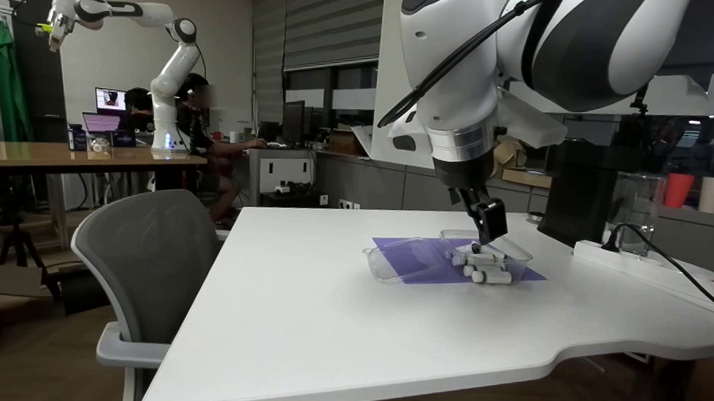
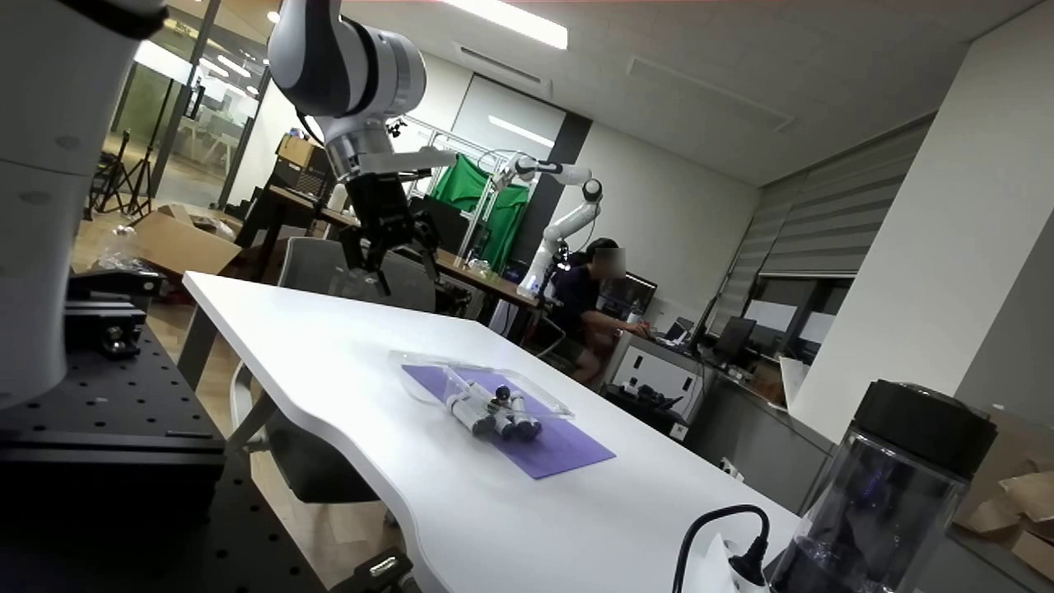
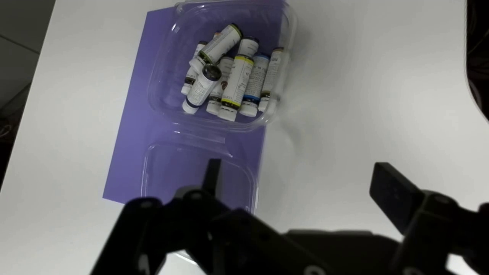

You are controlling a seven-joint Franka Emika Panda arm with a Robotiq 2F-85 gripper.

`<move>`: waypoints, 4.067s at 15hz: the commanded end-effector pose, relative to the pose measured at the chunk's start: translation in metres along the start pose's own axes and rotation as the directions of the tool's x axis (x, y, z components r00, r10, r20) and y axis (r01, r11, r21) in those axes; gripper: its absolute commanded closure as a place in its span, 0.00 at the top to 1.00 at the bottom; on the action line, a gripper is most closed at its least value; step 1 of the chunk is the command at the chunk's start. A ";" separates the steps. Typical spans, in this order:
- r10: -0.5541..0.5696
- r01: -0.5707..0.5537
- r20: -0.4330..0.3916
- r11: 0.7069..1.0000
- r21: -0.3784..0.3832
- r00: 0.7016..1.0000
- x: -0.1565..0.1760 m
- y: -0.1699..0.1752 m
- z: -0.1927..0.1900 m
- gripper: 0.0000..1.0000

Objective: Close the lid to the box on the table

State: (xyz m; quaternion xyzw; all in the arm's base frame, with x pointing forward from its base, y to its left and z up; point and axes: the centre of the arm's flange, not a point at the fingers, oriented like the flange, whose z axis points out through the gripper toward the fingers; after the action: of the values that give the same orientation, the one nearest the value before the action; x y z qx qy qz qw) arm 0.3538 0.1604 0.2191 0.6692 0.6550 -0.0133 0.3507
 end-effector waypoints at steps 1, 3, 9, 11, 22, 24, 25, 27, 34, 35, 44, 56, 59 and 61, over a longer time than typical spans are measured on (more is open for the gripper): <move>-0.019 0.020 0.017 0.999 -0.030 1.000 0.012 -0.008 0.009 1.00; -0.062 0.063 0.022 0.996 -0.056 0.998 0.024 -0.017 0.021 1.00; -0.219 0.229 0.065 0.940 -0.253 0.974 0.068 -0.054 0.055 1.00; -0.227 0.230 0.046 0.920 -0.317 0.973 0.083 -0.060 0.066 1.00; -0.200 0.218 0.089 0.922 -0.320 0.976 0.095 -0.021 0.126 1.00; -0.197 0.215 0.089 0.925 -0.312 0.976 0.095 -0.020 0.131 1.00; -0.198 0.216 0.088 0.925 -0.311 0.976 0.096 -0.020 0.132 1.00; -0.200 0.217 0.087 0.925 -0.311 0.976 0.098 -0.021 0.132 1.00; -0.155 0.184 0.106 0.903 -0.387 0.982 0.100 -0.018 0.132 1.00; -0.138 0.169 0.105 0.900 -0.402 0.985 0.100 -0.016 0.132 1.00; -0.046 0.038 -0.004 0.866 -0.499 0.999 0.112 -0.017 0.139 1.00; -0.025 -0.040 -0.084 0.728 -0.684 0.996 0.147 -0.031 0.138 1.00; -0.029 -0.041 -0.086 0.703 -0.710 0.996 0.154 -0.031 0.139 1.00; -0.026 -0.037 -0.075 0.681 -0.732 0.997 0.156 -0.031 0.138 1.00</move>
State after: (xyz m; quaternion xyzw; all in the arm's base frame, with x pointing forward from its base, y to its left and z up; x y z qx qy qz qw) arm 0.4098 0.2220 0.0403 0.4797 0.6321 0.2467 0.5563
